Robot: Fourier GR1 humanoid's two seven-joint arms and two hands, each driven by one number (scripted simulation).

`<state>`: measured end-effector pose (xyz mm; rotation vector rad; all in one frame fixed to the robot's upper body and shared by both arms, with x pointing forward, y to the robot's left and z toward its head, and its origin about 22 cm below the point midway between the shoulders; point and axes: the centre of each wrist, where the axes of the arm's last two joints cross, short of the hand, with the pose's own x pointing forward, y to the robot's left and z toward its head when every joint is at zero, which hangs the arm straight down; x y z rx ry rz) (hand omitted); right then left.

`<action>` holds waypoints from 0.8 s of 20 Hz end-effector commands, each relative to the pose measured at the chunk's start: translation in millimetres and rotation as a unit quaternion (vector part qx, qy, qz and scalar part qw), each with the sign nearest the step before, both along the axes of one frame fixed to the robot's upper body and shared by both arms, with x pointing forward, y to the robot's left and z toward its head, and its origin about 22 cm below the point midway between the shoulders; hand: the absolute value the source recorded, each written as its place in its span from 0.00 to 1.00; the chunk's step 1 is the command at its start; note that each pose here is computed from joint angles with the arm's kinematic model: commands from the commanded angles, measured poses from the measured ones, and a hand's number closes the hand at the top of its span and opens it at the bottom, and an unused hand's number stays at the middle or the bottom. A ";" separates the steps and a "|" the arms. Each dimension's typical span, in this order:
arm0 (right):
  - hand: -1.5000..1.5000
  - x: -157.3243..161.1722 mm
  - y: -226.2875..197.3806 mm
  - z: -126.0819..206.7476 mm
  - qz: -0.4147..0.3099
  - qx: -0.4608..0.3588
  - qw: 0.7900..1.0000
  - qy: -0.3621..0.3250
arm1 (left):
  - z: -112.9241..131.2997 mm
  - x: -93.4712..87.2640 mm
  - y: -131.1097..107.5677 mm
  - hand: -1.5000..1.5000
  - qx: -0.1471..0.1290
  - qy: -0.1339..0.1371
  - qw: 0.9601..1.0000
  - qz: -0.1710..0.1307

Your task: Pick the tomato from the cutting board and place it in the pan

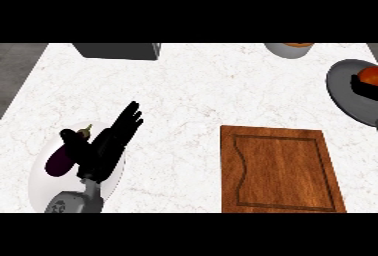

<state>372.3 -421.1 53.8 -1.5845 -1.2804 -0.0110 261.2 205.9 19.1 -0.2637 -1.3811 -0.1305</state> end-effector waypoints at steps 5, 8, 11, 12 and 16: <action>1.00 -12.6 -36.9 7.0 -0.017 0.003 1.000 -0.011 | -4.2 3.8 -10.4 0.50 -0.003 -0.006 1.000 -0.008; 0.00 -43.1 -62.4 -16.6 -0.058 0.057 0.991 0.105 | 7.2 -0.7 -13.4 0.50 -0.004 -0.010 1.000 -0.017; 0.00 -38.5 -58.0 -16.4 -0.041 0.083 0.987 0.131 | 2.2 4.2 -9.0 0.50 0.000 -0.005 1.000 -0.022; 0.00 -38.9 -55.7 -20.4 -0.033 0.079 0.987 0.138 | 11.6 9.1 -16.4 0.50 -0.004 -0.007 1.000 -0.024; 0.00 -36.5 -54.5 -18.1 0.004 0.117 0.989 0.087 | -4.7 -0.2 -5.6 0.50 0.000 -0.013 1.000 -0.014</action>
